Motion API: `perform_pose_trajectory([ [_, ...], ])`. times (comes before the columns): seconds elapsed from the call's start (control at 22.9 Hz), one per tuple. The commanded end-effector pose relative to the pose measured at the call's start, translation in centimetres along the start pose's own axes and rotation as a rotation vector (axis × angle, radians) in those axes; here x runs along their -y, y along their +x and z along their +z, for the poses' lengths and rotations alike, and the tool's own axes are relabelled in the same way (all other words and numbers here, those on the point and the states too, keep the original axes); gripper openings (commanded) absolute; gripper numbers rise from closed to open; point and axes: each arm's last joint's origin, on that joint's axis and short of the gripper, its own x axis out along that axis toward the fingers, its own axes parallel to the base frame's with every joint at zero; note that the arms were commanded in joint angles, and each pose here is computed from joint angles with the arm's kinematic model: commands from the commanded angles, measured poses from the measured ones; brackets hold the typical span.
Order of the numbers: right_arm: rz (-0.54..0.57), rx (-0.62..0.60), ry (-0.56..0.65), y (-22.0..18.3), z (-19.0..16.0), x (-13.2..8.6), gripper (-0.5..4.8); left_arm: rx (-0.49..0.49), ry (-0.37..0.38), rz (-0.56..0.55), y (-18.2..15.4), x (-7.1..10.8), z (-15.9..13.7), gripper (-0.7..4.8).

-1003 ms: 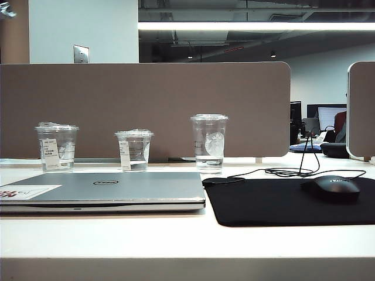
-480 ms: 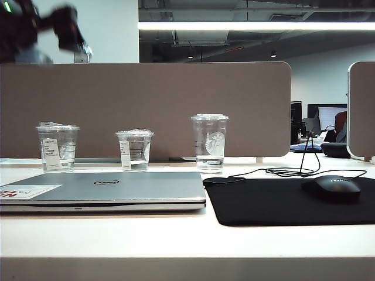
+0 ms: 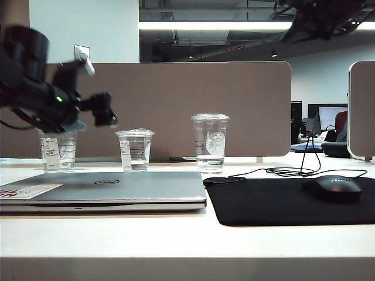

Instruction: Pick up the coffee cup on the middle and place it on the right side of the laptop.

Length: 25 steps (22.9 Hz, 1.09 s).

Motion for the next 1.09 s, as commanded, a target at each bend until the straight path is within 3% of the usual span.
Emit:
perform_pose_trajectory([
  [0.04, 0.001, 0.023, -0.021, 0.6, 0.0, 0.2, -0.04, 0.007, 0.026, -0.033, 3.2, 0.3, 0.0, 4.79],
  [0.39, -0.013, 0.021, -0.092, 0.9, -0.3, 0.4, -0.04, -0.103, 0.038, -0.040, 8.0, 1.0, 0.2, 4.79],
  [1.09, -0.013, -0.021, -0.117, 0.9, -0.7, 0.4, -0.04, -0.111, 0.041, 0.016, 12.3, 0.3, -1.0, 4.79],
])
